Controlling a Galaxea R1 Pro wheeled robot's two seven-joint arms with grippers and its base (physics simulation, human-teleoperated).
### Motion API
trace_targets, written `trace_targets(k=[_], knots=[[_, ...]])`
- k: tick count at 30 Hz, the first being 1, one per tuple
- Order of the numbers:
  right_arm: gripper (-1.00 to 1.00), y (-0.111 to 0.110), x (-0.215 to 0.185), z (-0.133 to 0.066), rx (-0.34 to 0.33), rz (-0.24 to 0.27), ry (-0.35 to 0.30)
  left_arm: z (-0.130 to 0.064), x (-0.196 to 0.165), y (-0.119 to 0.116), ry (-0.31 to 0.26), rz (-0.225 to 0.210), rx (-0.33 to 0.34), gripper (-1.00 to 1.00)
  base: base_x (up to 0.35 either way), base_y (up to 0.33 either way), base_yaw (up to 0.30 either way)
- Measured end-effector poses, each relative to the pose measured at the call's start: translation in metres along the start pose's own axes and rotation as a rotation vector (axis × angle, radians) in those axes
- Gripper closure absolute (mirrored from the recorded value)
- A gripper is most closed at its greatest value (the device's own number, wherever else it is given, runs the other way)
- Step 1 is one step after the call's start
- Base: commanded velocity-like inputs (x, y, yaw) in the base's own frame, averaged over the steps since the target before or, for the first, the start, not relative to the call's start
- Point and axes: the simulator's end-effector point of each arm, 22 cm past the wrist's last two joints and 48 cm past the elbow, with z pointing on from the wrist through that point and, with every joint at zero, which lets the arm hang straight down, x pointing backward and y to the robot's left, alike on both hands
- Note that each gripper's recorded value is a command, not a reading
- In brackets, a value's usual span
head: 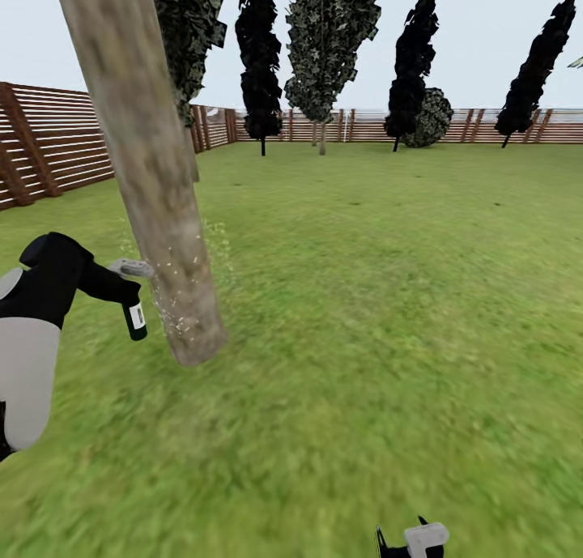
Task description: In the garden, pick up the pesticide atomizer on the floor and spray pesticide onto both trees until each tree trunk is fully covered.
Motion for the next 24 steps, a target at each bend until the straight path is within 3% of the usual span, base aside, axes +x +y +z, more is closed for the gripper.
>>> trace_targets(k=[4, 14, 24], knots=[[-1.0, 0.0, 0.0, 0.0, 0.0, 0.0, 0.0, 0.0007, 0.001, -0.0002, 0.002, 0.0, 0.001, 1.0, 0.232, -0.2, 0.024], [-1.0, 0.001, -0.0002, 0.0, -0.001, 0.001, 0.0, 0.0015, 0.0021, -0.0002, 0.003, -0.002, 0.002, 1.0, 0.234, -0.198, 0.25], [-1.0, 0.001, -0.0002, 0.0, -0.001, 0.001, 0.0, 0.002, 0.0028, -0.0004, 0.005, -0.002, 0.002, 1.0, 0.153, -0.238, 0.022]])
